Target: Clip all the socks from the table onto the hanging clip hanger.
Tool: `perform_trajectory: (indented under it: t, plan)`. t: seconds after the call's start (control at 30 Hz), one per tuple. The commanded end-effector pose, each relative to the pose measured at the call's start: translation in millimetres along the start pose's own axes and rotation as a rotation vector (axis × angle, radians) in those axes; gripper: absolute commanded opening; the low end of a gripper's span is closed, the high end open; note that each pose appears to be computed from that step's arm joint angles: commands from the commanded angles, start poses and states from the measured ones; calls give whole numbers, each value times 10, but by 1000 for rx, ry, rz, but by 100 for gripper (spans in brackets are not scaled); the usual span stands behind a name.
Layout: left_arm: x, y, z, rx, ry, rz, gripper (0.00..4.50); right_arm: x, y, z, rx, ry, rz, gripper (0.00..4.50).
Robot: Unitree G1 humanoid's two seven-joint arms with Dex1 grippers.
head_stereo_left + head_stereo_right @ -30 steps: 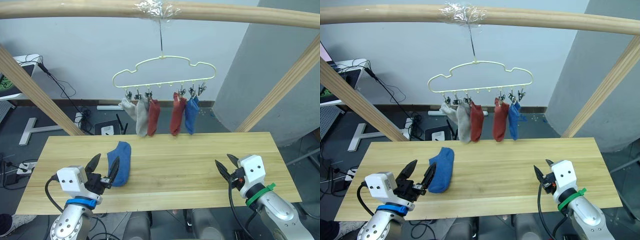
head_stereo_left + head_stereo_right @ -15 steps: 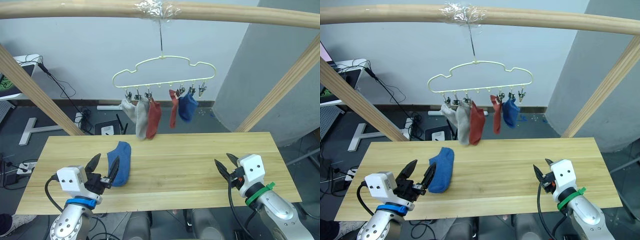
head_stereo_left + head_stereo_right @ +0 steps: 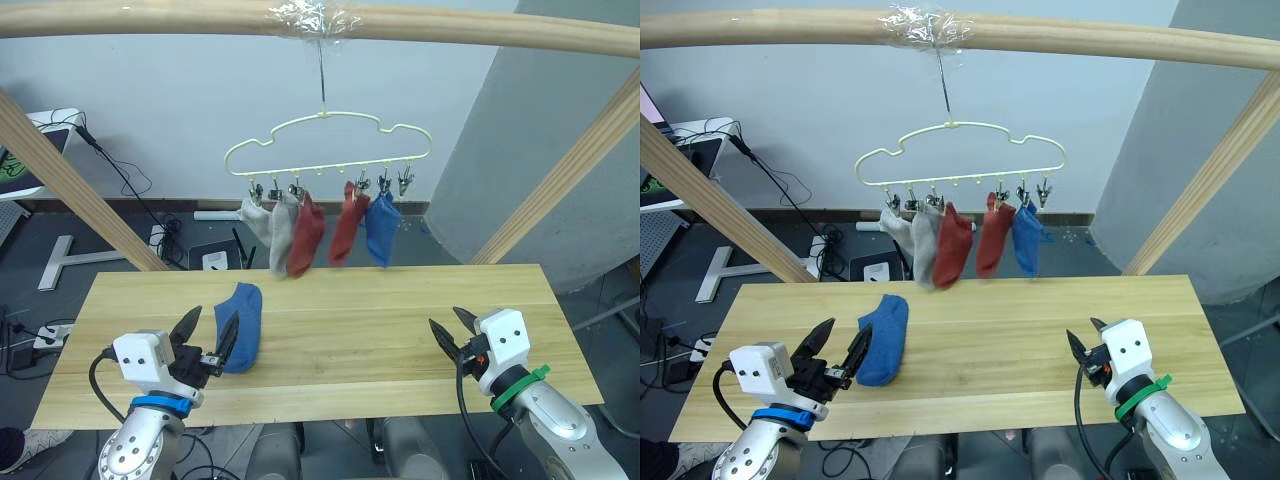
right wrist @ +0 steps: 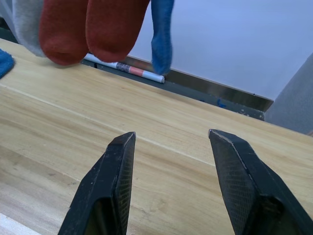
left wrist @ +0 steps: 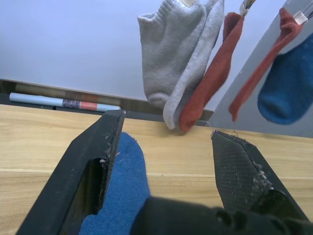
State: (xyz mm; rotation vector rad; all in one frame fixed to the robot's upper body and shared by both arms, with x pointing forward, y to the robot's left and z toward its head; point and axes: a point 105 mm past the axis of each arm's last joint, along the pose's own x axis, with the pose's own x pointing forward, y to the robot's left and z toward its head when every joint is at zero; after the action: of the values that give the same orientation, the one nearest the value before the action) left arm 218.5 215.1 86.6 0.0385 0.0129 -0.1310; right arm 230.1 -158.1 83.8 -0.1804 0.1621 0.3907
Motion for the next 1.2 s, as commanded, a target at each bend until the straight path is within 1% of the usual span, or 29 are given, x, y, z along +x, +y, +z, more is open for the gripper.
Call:
perform_trajectory:
  t: [0.03, 0.47, 0.73, 0.87, 0.93, 1.1, 1.2]
  plan:
    - [-15, -15, 65, 6, -21, -11, 325, -22, 11, 76, -18, -26, 4, 246]
    - [-2, -27, 71, 5, -23, -18, 325, -11, 13, 76, -18, -26, 7, 246]
    - [4, -52, 58, 5, -4, -56, 325, -10, 17, 81, -17, -28, 7, 246]
    - [35, -53, 97, 16, -11, -75, 325, -12, 25, 81, -15, -27, 8, 246]
    - [45, -68, 122, 21, -12, -96, 325, -16, 36, 89, -18, -30, 12, 246]
    - [127, -108, 328, 20, -23, -238, 325, 70, 27, 285, -7, -79, 34, 246]
    - [177, -141, 419, 43, 17, -342, 325, 154, 4, 421, -7, -99, 33, 246]
